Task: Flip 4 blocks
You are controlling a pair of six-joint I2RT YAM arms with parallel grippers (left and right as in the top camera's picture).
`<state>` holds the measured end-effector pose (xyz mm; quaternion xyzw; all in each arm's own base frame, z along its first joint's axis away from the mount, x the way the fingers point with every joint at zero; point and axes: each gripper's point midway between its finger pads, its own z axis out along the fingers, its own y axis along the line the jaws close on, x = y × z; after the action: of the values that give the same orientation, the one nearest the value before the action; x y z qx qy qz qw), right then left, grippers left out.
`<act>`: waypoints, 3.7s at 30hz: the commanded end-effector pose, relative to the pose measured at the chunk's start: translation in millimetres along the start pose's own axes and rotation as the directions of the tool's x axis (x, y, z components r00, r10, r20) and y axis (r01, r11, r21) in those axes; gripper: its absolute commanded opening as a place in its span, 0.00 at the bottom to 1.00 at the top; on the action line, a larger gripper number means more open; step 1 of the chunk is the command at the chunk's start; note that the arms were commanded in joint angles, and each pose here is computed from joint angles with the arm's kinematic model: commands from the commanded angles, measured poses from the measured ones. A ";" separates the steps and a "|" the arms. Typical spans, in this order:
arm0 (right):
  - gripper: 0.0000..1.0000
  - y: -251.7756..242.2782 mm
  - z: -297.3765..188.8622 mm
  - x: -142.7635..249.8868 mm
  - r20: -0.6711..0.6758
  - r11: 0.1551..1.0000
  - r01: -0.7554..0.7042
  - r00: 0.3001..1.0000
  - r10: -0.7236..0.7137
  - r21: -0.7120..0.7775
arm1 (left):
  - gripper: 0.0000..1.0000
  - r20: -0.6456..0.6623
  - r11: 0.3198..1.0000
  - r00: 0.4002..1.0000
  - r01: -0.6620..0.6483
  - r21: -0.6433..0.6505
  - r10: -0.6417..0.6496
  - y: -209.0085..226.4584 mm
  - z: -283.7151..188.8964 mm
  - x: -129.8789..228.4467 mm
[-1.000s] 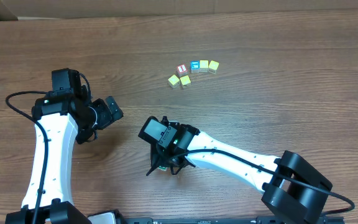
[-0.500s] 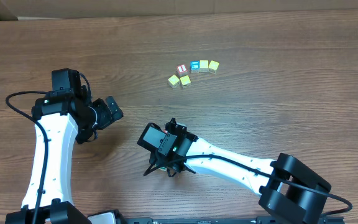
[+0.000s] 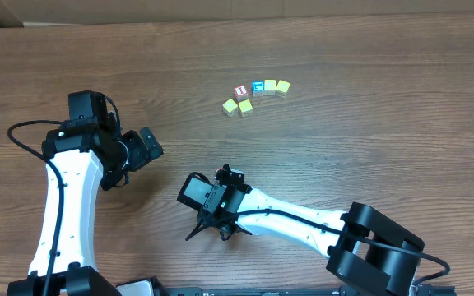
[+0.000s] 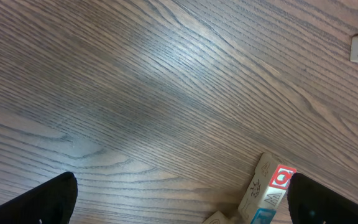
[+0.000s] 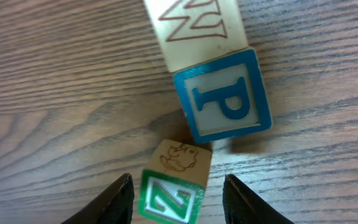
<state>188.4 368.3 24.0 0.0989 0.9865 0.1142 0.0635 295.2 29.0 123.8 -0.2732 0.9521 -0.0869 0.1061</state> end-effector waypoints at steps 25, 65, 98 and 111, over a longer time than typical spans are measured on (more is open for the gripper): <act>0.42 -33.9 0.2 -13.7 -0.024 0.990 0.079 0.997 -0.077 0.113 | 1.00 -0.005 1.000 1.000 0.003 -0.006 -0.003 2.3 2.1 0.6; 0.34 -31.2 -4.6 -9.0 -0.115 0.986 0.150 0.983 -0.140 0.078 | 1.00 -0.005 1.000 1.000 0.003 -0.007 -0.003 2.3 2.2 0.6; 0.44 -12.3 -10.0 -22.0 -0.139 0.961 0.273 0.951 -0.277 -0.043 | 1.00 -0.005 1.000 1.000 0.003 -0.007 -0.003 2.3 2.2 0.6; 0.44 -12.2 -11.8 -30.8 -0.102 0.946 0.323 0.940 -0.325 -0.030 | 1.00 -0.005 1.000 1.000 0.003 -0.006 -0.003 2.3 2.1 0.6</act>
<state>205.5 342.0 26.9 -0.0593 0.9925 0.1064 0.0119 295.2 29.0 123.8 -0.2732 0.9521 -0.0869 0.1061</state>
